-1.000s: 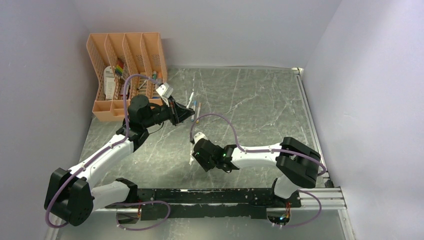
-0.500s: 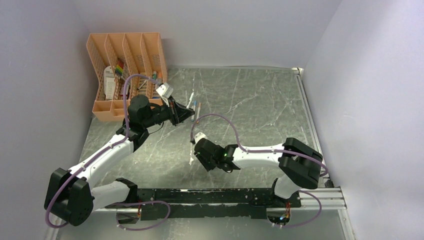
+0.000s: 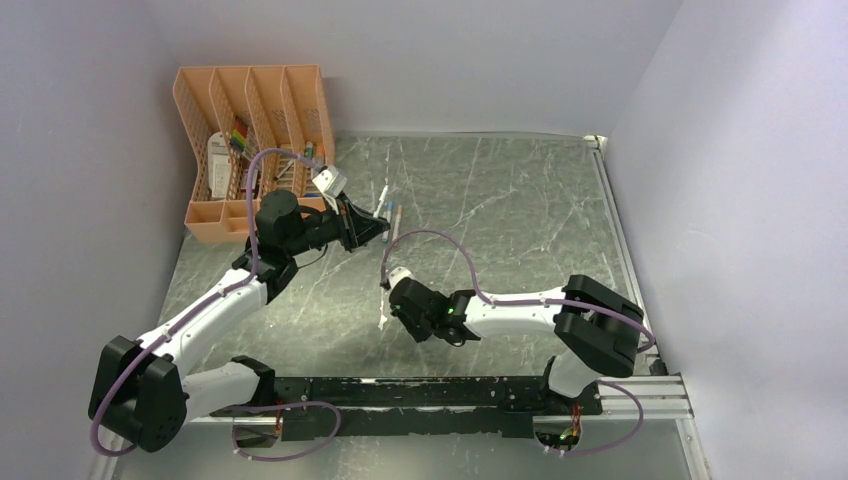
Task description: Insert the pens into the pen caps
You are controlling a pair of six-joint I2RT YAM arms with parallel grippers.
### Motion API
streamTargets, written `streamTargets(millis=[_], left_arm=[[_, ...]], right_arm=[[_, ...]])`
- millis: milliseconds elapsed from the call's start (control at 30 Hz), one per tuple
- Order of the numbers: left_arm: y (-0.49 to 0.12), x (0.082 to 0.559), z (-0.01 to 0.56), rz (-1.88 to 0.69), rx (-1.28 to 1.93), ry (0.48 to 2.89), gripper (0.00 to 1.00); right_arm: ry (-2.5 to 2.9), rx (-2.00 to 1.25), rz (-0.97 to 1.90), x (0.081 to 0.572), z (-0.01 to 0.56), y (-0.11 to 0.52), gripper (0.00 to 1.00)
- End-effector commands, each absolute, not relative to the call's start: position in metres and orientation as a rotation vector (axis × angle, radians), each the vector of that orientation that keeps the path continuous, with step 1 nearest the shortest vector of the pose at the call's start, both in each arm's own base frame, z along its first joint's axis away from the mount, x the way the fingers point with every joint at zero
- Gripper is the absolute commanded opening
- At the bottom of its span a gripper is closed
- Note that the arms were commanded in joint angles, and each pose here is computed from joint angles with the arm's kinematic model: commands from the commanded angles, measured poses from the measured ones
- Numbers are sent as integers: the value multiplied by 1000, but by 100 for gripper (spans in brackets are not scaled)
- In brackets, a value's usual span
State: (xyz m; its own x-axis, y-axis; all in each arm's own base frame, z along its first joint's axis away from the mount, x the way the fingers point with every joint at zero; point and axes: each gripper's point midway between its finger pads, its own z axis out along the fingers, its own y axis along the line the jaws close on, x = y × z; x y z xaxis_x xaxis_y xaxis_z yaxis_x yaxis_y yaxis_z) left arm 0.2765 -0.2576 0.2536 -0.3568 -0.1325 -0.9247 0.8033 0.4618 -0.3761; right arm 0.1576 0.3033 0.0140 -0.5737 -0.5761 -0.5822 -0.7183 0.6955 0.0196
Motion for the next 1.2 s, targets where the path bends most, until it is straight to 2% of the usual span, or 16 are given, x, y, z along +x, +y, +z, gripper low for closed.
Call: streamTargets(millis=[0, 100, 300, 467, 700, 867, 1167], left_arm=[[-255, 276, 263, -1095, 607, 1615, 7], [-256, 276, 262, -1100, 612, 1616, 7], [-255, 280, 259, -1098, 577, 1606, 7], [-258, 276, 269, -1162, 558, 1548, 7], [-272, 239, 297, -1384, 569, 1276, 7], [-290, 219, 299, -1466, 578, 1205, 7], [-312, 206, 297, -1572, 598, 1141, 7]], right_arm=[[2369, -988, 302, 160, 10, 298, 10], [2363, -965, 295, 165, 16, 297, 1], [2297, -798, 416, 188, 62, 297, 0], [2121, -515, 607, 236, 142, 280, 0], [1706, -150, 940, 286, 278, 260, 0], [1427, -121, 1143, 282, 353, 267, 0], [1249, -196, 1311, 269, 402, 282, 0]])
